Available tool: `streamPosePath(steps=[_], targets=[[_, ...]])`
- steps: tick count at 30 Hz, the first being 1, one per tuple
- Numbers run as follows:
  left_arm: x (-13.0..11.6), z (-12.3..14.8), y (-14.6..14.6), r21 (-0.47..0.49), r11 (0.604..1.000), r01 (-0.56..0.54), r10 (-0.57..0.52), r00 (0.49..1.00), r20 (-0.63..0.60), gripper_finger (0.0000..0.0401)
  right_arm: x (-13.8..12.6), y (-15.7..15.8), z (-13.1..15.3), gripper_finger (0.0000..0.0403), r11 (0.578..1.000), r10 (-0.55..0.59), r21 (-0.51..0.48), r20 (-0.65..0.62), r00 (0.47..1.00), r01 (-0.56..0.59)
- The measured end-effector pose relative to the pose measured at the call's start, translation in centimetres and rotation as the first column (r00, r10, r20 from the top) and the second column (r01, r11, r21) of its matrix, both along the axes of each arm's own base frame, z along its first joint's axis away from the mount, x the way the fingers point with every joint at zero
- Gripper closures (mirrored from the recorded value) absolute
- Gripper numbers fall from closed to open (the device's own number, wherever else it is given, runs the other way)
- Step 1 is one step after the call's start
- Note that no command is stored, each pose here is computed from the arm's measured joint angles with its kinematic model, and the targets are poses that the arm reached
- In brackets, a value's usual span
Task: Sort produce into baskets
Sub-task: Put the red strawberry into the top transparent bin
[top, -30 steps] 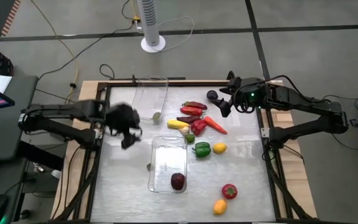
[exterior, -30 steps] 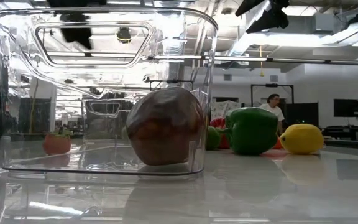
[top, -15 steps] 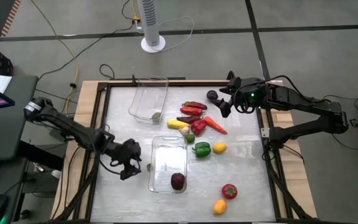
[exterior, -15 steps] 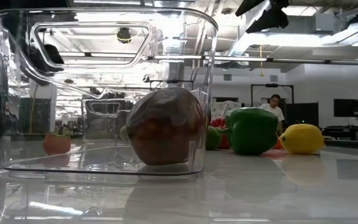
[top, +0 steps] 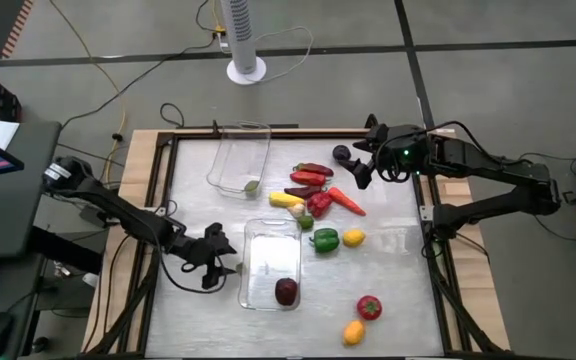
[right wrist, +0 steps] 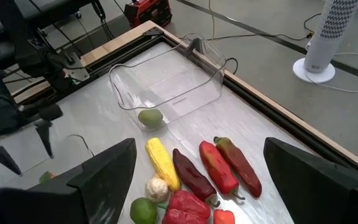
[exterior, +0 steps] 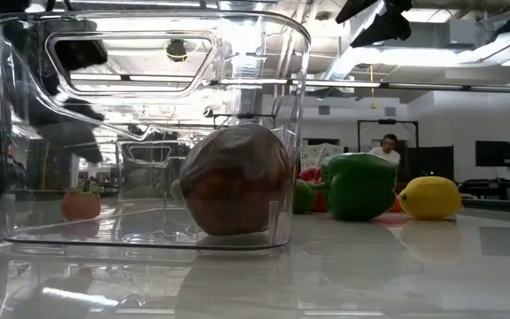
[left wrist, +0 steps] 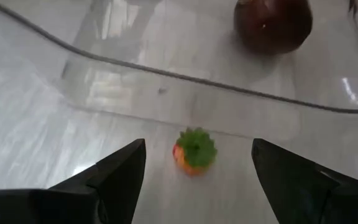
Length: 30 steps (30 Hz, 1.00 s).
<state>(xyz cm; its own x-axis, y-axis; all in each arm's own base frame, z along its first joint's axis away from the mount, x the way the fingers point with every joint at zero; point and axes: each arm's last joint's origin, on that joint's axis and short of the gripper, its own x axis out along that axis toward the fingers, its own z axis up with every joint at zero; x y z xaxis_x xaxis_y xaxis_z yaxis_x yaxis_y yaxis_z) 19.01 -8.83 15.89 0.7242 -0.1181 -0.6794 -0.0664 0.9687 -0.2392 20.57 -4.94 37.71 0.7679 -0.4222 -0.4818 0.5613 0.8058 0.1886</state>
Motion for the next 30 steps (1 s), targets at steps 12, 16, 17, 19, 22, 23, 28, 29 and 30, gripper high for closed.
streamPosePath(steps=[12, 16, 17, 19, 22, 23, 28, 29, 30], targets=[[2.0, -3.8, -1.2, -0.013, 0.998, 0.056, -0.057, 0.994, -0.096, 0.0085, 0.0, 0.1, -0.1, 0.0024, 1.0, -0.001, 0.011, -0.005, 1.0, 0.002], [2.2, -4.1, -1.3, -0.036, 0.999, 0.018, -0.022, 0.995, -0.1, 0.0105, 0.0, 0.1, -0.1, 0.0024, 1.0, -0.002, 0.011, -0.006, 1.0, 0.002], [2.2, -4.0, -1.3, -0.037, 0.999, 0.01, -0.014, 0.995, -0.099, 0.0114, 0.0, 0.1, -0.1, 0.0024, 1.0, -0.002, 0.011, -0.006, 1.0, 0.002], [2.1, -3.8, -1.3, -0.041, 0.999, -0.001, -0.003, 0.996, -0.095, 0.0136, 0.0, 0.1, -0.1, 0.0024, 1.0, -0.002, 0.011, -0.006, 1.0, 0.002], [2.1, -3.4, -1.2, -0.051, 0.999, -0.001, -0.004, 0.997, -0.079, 0.0177, 0.0, 0.1, -0.1, 0.0024, 1.0, -0.001, 0.011, -0.006, 1.0, 0.001], [2.1, -3.3, -1.2, -0.058, 0.998, 0.003, -0.008, 0.997, -0.077, 0.0192, 0.0, 0.1, -0.1, 0.0024, 1.0, -0.001, 0.011, -0.006, 1.0, 0.001], [1.4, -2.3, -0.8, -0.132, 0.991, -0.026, 0.011, 0.993, -0.116, 0.0273, 0.0, 0.1, -0.1, 0.0024, 1.0, -0.001, 0.011, -0.006, 1.0, 0.001], [1.1, -1.8, -0.5, -0.143, 0.989, -0.028, 0.011, 0.992, -0.123, 0.0289, 0.0, 0.1, -0.1, 0.0024, 1.0, -0.001, 0.011, -0.006, 1.0, 0.001], [0.8, -1.3, -0.2, -0.154, 0.988, -0.032, 0.013, 0.993, -0.12, 0.0304, 0.0, 0.1, -0.1, 0.0024, 1.0, -0.001, 0.011, -0.006, 1.0, 0.001]])
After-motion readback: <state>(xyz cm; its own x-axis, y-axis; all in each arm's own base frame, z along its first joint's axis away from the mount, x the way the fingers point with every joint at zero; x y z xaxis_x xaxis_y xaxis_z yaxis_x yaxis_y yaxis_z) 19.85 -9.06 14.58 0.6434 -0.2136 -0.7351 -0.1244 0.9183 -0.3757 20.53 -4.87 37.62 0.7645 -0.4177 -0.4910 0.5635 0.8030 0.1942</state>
